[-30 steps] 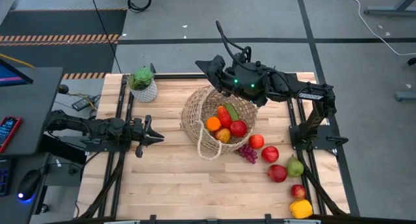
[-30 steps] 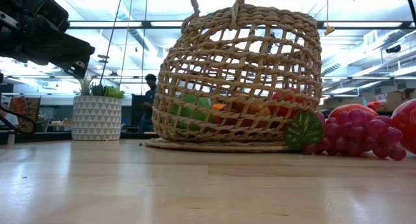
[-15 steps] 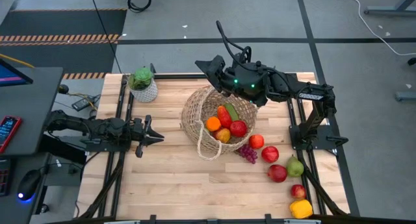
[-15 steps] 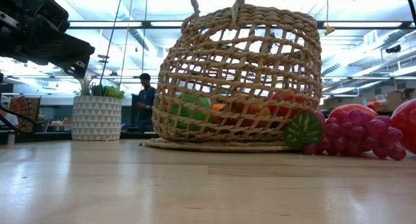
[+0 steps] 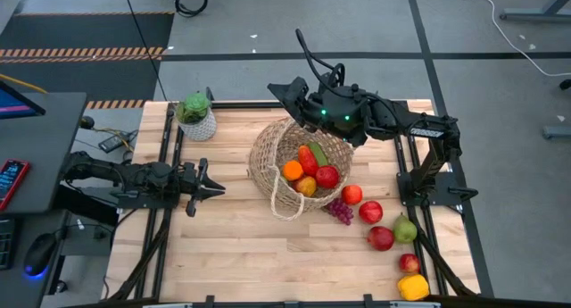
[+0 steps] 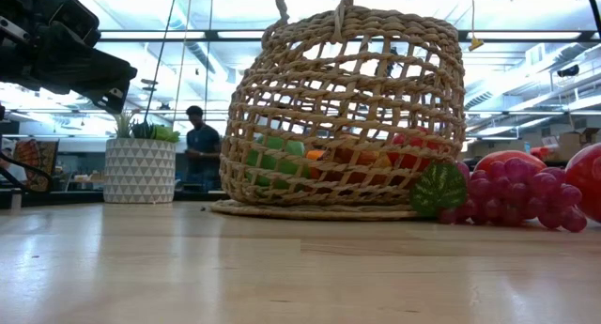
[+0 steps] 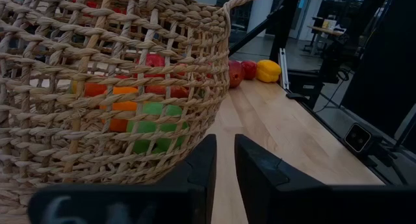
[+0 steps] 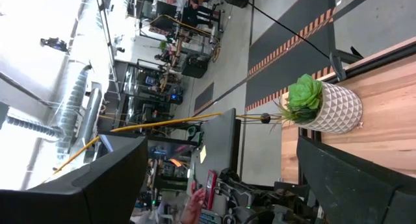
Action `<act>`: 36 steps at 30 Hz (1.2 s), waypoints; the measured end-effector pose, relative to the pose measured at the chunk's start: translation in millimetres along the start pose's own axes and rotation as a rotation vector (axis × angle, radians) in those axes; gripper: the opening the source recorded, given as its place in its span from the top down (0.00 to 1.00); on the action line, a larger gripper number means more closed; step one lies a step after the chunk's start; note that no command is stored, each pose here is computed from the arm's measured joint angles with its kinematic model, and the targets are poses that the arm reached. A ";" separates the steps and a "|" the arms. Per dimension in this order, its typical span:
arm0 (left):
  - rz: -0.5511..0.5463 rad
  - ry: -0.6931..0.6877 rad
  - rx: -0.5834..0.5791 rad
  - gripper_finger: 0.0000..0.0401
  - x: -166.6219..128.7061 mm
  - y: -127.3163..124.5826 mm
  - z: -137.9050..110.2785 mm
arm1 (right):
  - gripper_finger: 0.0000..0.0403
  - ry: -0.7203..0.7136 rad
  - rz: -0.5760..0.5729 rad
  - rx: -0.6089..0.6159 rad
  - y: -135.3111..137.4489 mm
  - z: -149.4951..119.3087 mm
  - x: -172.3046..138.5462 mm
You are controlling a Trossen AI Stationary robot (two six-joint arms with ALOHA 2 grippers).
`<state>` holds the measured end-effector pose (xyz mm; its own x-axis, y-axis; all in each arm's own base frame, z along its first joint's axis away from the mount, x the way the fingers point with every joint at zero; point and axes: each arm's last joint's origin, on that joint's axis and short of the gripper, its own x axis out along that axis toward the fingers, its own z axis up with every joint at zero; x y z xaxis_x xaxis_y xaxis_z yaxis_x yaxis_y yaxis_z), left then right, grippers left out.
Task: Build produce basket
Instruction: Put the red apple into the woven basket
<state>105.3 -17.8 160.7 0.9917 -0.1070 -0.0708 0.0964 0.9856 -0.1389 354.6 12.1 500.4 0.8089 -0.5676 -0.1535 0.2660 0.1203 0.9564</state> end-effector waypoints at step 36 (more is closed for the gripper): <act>0.000 0.000 0.000 0.84 0.0 0.0 0.0 | 0.05 1.262 -0.250 -0.583 -55.3 -33.6 -43.7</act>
<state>105.3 -17.8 160.7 0.9917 -0.1070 -0.0711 0.0964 0.9856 -0.1389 322.1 57.7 445.8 0.5448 0.4390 -0.7145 0.3944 0.6178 0.6803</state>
